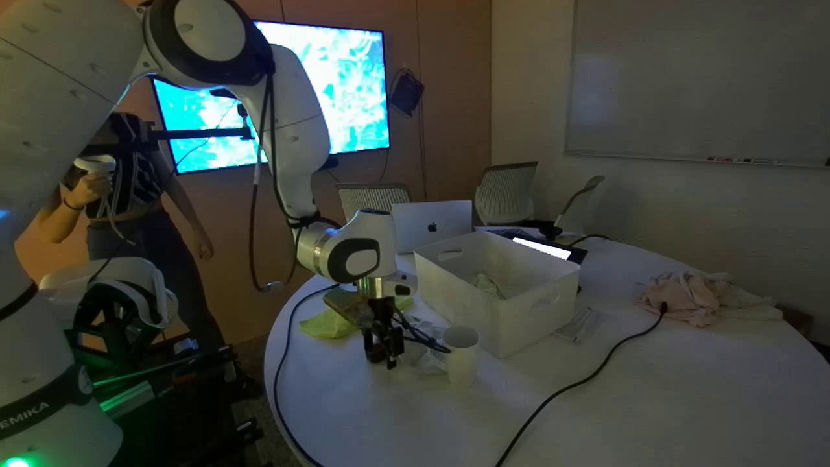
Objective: Put all the towels in the basket and the other objects in the white mug
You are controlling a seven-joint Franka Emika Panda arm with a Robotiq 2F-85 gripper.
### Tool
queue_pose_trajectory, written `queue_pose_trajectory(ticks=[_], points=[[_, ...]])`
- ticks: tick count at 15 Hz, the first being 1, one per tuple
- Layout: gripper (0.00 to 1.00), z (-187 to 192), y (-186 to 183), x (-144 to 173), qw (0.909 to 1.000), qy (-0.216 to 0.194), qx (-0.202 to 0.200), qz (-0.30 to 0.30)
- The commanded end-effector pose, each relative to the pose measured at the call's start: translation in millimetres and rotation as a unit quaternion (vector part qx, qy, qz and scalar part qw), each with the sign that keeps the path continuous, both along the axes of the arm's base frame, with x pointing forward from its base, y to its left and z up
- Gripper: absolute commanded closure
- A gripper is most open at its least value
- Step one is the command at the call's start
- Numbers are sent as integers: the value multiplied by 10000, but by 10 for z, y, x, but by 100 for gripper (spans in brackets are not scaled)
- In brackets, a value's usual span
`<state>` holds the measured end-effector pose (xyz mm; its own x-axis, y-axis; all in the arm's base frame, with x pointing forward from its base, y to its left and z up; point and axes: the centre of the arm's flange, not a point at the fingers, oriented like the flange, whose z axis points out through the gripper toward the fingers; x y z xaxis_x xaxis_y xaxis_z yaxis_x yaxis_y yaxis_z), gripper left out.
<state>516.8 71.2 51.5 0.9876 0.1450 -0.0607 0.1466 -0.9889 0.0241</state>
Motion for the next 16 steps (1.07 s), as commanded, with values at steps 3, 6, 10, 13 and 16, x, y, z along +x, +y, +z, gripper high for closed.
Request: queue_pose_trajectory(ticks=[3,6,10,13,16], points=[[0,-53,-115,97,9998,-58,57,-180],[0,0,-226,146,9991,-102,31,-400],[0,-36,-395,221,9980,-58,-18,-633],[0,-52,-486,232,9969,-101,-19,-786],[0,-128,-495,247,9968,-49,54,-792]])
